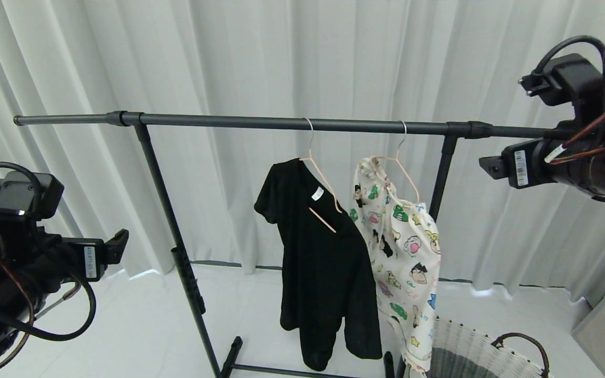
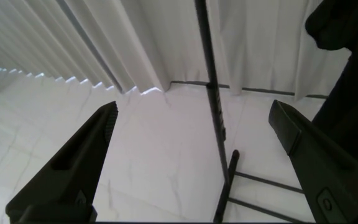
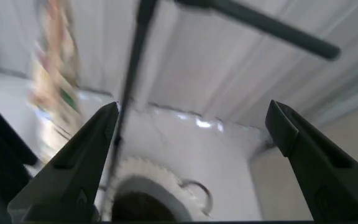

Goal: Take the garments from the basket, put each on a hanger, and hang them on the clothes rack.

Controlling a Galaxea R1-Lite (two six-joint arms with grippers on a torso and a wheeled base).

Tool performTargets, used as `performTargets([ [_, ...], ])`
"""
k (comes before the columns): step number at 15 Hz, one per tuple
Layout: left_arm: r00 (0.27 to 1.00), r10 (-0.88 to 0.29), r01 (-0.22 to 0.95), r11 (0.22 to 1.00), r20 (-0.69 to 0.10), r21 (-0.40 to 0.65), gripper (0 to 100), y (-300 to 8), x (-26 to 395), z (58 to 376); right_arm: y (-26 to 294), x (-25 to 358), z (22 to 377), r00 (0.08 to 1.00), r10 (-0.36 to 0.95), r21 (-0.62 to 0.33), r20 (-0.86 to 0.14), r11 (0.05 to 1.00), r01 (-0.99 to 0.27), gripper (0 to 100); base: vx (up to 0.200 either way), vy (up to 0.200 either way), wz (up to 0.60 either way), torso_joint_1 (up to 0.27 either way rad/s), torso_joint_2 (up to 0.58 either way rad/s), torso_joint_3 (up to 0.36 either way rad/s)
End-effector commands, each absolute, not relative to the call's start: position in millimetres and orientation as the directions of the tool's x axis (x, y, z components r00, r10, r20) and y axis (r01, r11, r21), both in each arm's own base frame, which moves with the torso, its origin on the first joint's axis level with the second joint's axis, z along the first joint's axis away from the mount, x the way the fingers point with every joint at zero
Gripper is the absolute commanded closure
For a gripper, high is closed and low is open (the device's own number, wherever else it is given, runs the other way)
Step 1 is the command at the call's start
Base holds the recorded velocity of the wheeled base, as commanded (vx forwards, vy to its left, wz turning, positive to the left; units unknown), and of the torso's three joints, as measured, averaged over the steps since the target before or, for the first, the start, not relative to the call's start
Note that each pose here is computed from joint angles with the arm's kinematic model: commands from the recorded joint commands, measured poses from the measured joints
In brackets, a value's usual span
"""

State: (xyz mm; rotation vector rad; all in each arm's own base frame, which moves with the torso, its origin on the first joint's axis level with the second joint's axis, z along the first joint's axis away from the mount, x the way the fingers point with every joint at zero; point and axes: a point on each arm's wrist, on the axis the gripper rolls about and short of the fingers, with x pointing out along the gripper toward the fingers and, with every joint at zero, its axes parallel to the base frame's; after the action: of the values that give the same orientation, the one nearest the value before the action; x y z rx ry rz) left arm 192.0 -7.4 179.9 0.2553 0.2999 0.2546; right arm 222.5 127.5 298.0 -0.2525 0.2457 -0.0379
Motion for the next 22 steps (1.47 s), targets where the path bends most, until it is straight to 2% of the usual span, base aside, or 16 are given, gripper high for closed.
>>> performTargets([
  [1,0.923,0.301,-0.231,0.932,-0.241,0.280,0,-3,189,183,110,210,295,0.966,-0.096,-0.290,-0.238,0.957,0.024,0,-0.200,0.000,0.00,0.007,0.01,0.002],
  [7,0.910,0.362,-0.298,0.910,-0.202,0.289,0,10,181,191,96,197,277,0.953,-0.123,-0.316,-0.277,0.948,0.031,0,-0.200,0.000,0.00,0.002,0.00,0.002],
  [15,0.918,0.350,-0.290,0.913,-0.187,0.287,0,8,166,190,58,151,240,0.924,-0.195,-0.386,-0.330,0.921,0.057,0,-0.200,0.000,0.00,0.002,0.00,0.005],
  [17,0.943,0.266,-0.206,0.938,-0.198,0.279,0,2,157,184,57,150,238,0.922,-0.198,-0.385,-0.331,0.921,0.060,0,-0.100,0.000,0.00,-0.004,0.00,0.004],
  [19,0.970,0.128,-0.071,0.962,-0.206,0.264,0,-10,146,178,52,150,237,0.916,-0.224,-0.385,-0.334,0.919,0.085,0,0.000,0.000,0.00,0.000,0.00,0.000],
  [22,0.973,0.062,-0.001,0.964,-0.224,0.265,0,-17,139,171,43,151,227,0.891,-0.280,-0.400,-0.359,0.908,0.124,0,0.000,0.000,0.00,0.000,0.00,0.000],
])
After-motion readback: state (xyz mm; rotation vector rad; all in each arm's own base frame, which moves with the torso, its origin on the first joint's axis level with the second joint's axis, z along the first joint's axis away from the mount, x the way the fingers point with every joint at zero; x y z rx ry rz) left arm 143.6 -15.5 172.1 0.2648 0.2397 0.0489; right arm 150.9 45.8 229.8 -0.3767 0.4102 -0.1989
